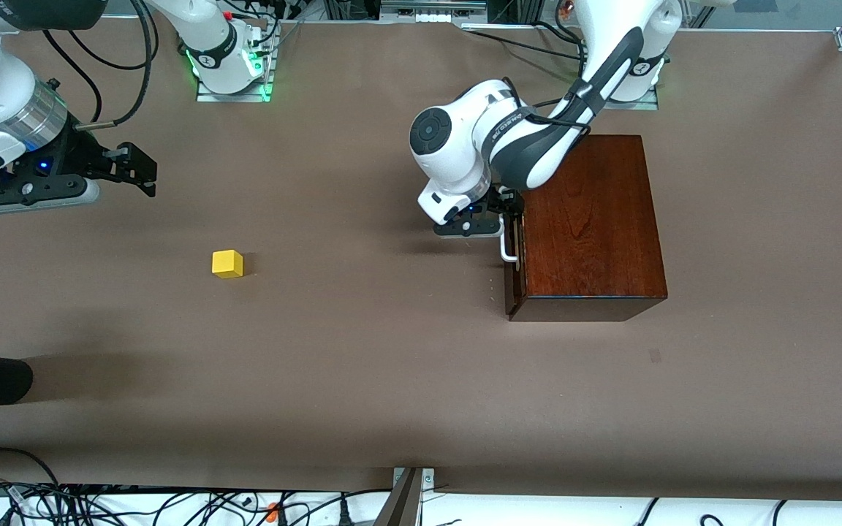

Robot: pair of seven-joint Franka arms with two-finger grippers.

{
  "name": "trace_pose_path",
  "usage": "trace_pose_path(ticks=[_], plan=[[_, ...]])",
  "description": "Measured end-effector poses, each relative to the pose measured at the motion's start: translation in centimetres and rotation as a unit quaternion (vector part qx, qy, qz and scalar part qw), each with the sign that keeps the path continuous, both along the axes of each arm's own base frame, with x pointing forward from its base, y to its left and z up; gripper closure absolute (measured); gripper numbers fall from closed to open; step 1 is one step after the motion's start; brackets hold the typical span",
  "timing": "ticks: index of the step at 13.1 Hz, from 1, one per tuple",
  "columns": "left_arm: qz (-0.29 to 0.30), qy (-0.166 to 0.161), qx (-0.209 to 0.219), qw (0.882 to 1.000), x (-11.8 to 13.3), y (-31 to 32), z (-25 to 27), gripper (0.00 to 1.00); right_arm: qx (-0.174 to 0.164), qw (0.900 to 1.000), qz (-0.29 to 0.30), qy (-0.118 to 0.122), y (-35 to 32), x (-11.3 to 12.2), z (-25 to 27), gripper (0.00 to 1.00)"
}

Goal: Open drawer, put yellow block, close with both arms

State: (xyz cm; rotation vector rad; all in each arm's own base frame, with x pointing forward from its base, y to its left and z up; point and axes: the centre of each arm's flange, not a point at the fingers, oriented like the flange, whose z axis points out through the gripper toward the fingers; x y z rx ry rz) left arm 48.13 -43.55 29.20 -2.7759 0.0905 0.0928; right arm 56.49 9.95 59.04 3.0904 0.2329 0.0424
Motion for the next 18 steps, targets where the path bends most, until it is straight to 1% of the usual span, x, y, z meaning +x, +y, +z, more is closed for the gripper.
trace_pose_path(ticks=[2, 7, 12, 18], plan=[[0.007, -0.009, 0.005, 1.000, 0.0, -0.1, -0.3, 0.00, 0.000, 1.000, 0.000, 0.000, 0.0, 0.0, 0.0, 0.00], [0.015, -0.016, 0.002, 1.000, 0.0, -0.6, -0.7, 0.00, 0.000, 1.000, 0.001, 0.000, 0.1, 0.0, 0.0, 0.00], [0.018, -0.020, 0.002, 1.000, -0.9, -2.4, -1.5, 0.00, 0.000, 1.000, 0.001, 0.000, 0.1, 0.0, 0.0, 0.00], [0.024, -0.032, -0.011, 0.999, -1.2, -4.8, -1.3, 0.00, 0.000, 1.000, 0.001, 0.000, 0.1, 0.0, 0.0, 0.00]])
